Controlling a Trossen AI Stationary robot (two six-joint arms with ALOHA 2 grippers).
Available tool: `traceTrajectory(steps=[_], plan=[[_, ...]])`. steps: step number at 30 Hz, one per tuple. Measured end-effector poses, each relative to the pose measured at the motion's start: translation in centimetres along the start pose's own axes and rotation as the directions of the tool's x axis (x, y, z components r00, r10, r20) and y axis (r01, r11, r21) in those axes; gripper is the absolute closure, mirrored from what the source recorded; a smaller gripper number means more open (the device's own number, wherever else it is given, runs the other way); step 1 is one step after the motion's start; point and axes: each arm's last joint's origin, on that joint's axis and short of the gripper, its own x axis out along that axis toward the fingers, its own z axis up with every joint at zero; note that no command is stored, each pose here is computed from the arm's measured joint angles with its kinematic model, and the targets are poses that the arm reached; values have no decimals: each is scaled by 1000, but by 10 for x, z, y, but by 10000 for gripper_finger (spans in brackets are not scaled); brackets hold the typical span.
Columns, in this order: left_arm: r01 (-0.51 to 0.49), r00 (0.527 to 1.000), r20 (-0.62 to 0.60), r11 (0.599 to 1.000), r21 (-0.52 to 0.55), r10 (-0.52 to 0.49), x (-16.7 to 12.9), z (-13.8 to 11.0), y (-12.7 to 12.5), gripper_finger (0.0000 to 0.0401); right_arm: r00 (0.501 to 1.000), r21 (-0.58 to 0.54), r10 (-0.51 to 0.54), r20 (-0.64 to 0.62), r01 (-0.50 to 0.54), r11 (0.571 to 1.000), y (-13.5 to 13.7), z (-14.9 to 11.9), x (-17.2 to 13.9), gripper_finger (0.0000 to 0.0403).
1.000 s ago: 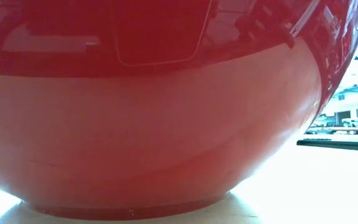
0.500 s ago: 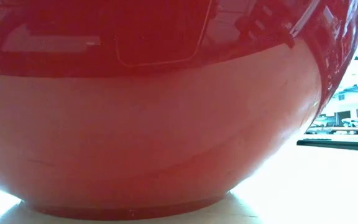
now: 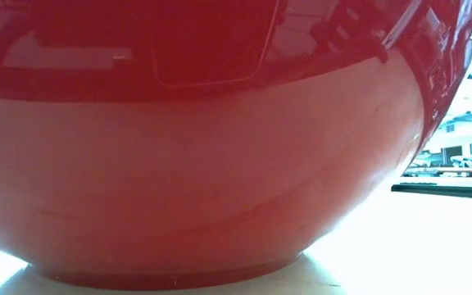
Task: Nest bowls inside each other
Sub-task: Return to Home Position
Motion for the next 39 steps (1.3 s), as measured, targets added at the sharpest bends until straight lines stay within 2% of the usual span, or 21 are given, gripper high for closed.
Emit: traceTrajectory(steps=[11, 15, 20, 23, 27, 32, 39], plan=[[-25, 999, 24, 1000, -9, 25, 2, -10, 9, 299, 995, 7, -104, 4, 104, 995, -9, -9, -25, 282], [-39, 999, 34, 999, -8, 39, 2, -10, 9, 299, 988, 17, -155, -9, 155, 988, -15, -14, -25, 286], [-52, 998, 39, 999, -6, 52, 2, -10, 10, 299, 995, 98, -92, -45, 96, 990, -32, -38, -7, 290], [-51, 998, 39, 999, -14, 51, 2, -10, 10, 299, 1000, 157, -21, -14, 23, 987, -43, -52, 4, 293], [-50, 998, 39, 998, -24, 51, 2, -10, 10, 299, 1000, 207, 12, 20, -16, 978, -55, -67, 12, 299], [-63, 998, 26, 998, -11, 64, 2, -12, 11, 299, 999, 261, -25, -24, 30, 965, -71, -85, 16, 309], [-95, 995, -43, 995, 12, 95, 1, -18, 17, 299, 999, 253, -48, -23, 52, 966, -73, -85, 17, 318]])
